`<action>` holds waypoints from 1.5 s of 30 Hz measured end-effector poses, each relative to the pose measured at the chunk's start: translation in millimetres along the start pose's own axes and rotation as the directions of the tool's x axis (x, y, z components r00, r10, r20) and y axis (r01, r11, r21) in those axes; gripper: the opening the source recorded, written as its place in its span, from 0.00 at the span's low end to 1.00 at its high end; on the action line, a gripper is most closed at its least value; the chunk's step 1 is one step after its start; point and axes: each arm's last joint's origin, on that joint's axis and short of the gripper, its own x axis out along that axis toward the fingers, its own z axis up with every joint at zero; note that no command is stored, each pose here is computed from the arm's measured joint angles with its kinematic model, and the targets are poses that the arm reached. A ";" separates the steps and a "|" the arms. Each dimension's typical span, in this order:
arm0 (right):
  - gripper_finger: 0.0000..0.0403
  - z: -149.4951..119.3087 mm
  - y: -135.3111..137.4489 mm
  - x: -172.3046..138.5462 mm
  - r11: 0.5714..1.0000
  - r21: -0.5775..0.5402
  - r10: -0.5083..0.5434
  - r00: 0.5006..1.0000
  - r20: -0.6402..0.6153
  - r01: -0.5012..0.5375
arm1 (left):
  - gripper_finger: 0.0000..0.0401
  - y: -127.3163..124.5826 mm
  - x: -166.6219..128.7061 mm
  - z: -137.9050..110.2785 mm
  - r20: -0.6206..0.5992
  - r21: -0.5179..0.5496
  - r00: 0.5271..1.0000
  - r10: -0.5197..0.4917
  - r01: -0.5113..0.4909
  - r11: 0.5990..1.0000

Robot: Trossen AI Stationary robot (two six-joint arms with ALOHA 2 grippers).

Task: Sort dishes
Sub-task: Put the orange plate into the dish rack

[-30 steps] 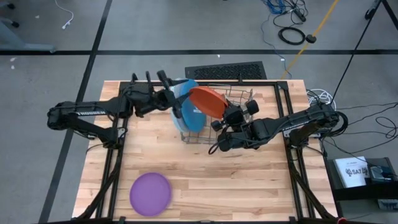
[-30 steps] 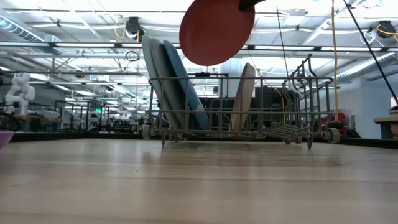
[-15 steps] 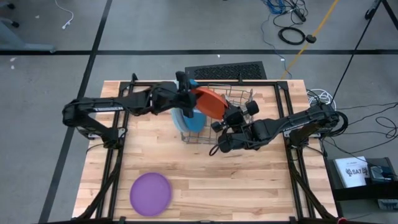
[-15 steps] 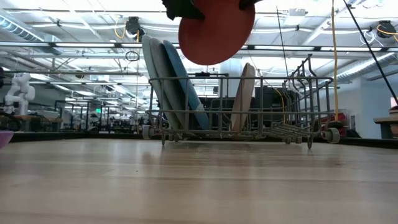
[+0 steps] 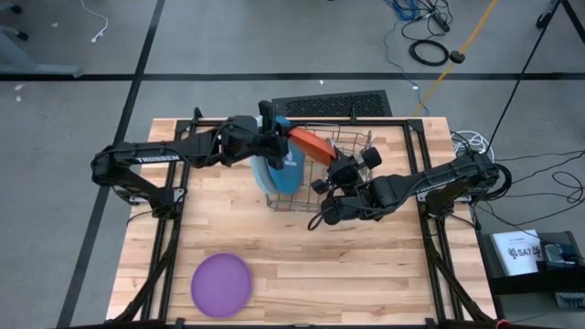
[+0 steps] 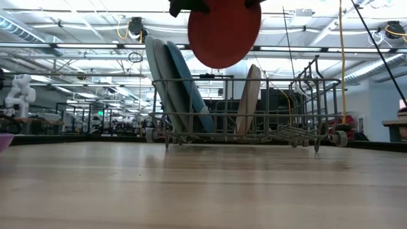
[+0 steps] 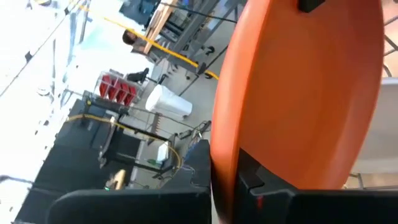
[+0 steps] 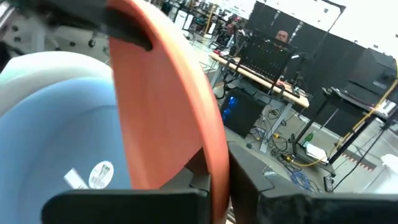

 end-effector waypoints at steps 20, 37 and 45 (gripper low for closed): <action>0.31 -6.4 10.1 -46.5 0.900 -0.379 0.225 0.974 -0.023 -0.216 | 0.02 14.8 13.0 -34.6 0.086 0.145 0.985 -0.149 0.136 0.980; 0.20 3.0 0.7 -55.7 0.911 -0.378 0.194 0.980 0.044 -0.163 | 0.02 48.0 2.4 -34.0 0.449 0.137 0.776 -0.442 0.430 0.893; 0.01 4.1 1.4 -39.5 0.911 -0.355 0.217 0.976 -0.016 -0.208 | 0.02 46.0 31.8 -40.0 0.455 0.073 0.743 -0.491 0.518 0.852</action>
